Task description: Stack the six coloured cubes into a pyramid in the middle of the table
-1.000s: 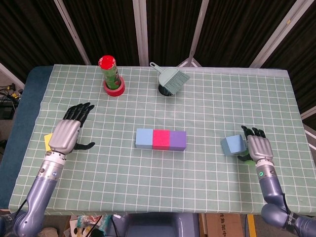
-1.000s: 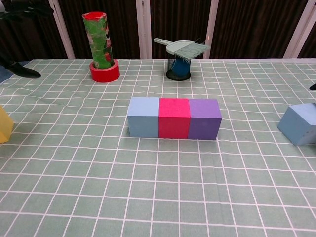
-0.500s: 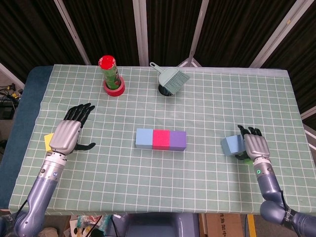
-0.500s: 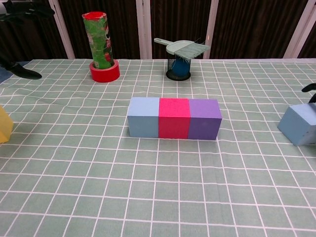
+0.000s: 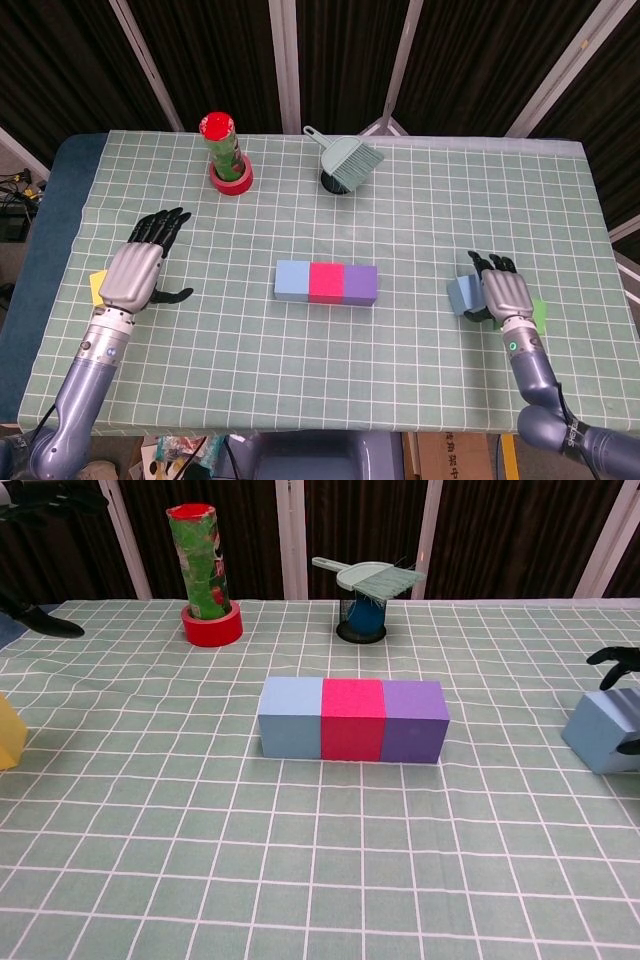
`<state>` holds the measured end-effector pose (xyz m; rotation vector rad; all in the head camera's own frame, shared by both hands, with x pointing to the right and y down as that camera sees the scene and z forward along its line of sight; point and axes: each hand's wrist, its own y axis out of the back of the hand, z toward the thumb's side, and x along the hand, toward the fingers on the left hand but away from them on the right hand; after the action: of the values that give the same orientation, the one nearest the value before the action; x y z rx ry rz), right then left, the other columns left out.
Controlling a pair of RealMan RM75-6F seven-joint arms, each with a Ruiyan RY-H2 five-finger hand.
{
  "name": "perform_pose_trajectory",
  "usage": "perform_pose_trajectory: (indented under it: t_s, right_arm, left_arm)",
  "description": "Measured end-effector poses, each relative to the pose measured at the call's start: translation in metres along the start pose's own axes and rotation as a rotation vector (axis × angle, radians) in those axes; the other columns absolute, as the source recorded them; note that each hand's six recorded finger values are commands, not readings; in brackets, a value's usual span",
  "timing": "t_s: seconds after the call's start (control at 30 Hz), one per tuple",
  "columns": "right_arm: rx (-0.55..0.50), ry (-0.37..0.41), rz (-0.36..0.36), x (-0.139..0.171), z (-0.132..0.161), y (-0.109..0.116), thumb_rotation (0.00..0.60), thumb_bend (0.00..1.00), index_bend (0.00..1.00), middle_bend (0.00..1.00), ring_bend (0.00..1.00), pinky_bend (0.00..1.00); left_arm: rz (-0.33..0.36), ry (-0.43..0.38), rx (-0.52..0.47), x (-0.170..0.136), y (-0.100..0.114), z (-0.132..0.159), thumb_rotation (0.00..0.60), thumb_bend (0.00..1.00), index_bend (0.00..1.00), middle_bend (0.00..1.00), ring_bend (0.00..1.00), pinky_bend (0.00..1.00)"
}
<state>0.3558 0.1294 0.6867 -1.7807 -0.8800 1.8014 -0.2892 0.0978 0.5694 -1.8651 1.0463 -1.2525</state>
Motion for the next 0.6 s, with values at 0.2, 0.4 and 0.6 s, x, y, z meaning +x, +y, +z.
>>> perform_pose_trajectory:
  t_s: [0.2,0.4,0.6]
  right_arm:
    - [0.014,0.005,-0.011,-0.0062,0.007,0.0033,0.6,0.19,0.0,0.22,0.07,0.0]
    - [0.016,0.001,-0.011,-0.0097,0.01,0.0037,0.6,0.19,0.0,0.23,0.08,0.0]
    - [0.017,-0.015,-0.005,-0.0099,0.0071,0.0024,0.6,0.19,0.0,0.3,0.15,0.0]
  left_arm:
    - [-0.001,0.003,-0.001,0.0003,-0.0001,-0.0007,0.6,0.08,0.0,0.03,0.0,0.0]
    - [-0.008,0.005,0.0,0.0007,-0.0018,-0.0012,0.6,0.08,0.0,0.03,0.0,0.0]
    - [-0.017,0.005,-0.001,0.0007,-0.0038,-0.0013,0.6,0.08,0.0,0.03,0.0,0.0]
